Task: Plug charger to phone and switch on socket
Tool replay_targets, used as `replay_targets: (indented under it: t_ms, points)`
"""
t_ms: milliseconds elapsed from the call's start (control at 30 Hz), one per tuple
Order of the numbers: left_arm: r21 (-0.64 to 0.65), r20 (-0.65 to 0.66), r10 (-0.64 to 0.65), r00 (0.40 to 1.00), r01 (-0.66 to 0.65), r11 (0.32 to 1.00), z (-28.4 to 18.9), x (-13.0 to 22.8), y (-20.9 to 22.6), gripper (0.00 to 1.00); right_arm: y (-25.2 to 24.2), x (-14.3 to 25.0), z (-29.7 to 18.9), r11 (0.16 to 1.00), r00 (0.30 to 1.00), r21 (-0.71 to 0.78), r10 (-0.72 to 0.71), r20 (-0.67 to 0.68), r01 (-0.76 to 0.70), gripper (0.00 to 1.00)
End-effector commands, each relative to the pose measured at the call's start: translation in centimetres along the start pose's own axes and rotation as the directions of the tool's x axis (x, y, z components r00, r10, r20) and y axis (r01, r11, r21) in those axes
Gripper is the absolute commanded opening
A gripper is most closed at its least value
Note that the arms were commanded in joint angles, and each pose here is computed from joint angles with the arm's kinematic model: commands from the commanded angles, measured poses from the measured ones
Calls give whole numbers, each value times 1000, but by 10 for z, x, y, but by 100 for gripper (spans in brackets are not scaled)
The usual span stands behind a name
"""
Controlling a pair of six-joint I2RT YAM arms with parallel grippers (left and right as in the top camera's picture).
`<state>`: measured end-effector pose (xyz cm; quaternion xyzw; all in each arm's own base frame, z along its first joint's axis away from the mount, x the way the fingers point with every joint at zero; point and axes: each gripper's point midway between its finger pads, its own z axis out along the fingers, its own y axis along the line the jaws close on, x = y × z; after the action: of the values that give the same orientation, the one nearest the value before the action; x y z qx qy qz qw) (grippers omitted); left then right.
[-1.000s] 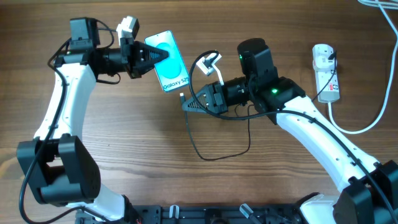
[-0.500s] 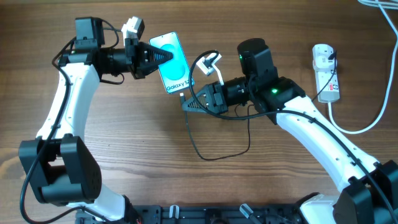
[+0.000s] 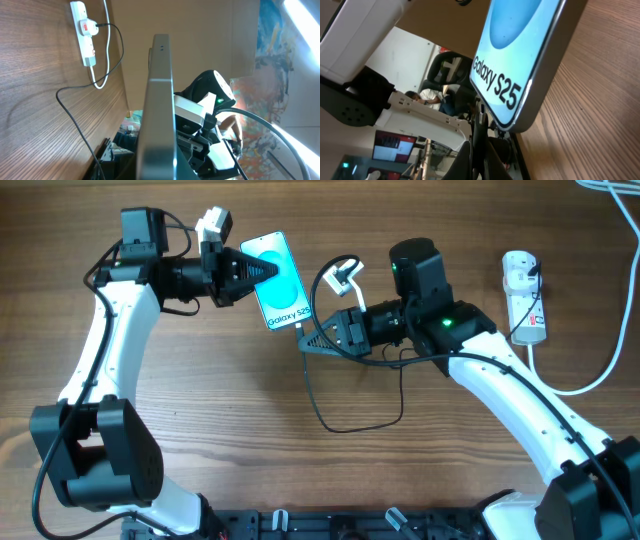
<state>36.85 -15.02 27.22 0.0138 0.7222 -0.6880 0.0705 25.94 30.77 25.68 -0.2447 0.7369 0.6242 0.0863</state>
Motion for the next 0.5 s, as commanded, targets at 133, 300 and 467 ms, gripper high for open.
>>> replay_targets:
  t_ms: [133, 300, 467]
  points:
    - [53, -20, 42, 999, -41, 998, 0, 4, -13, 4, -21, 6, 10, 997, 996, -17, 81, -40, -81, 4]
    - [53, -18, 71, 997, -70, 996, 0, 2, -14, 4, -10, 7, 10, 996, 997, -76, 49, -60, -53, 4]
    - [53, -17, 88, 996, -87, 995, 0, 0, -14, 4, 4, 14, 8, 986, 995, -165, -5, -98, -12, 4]
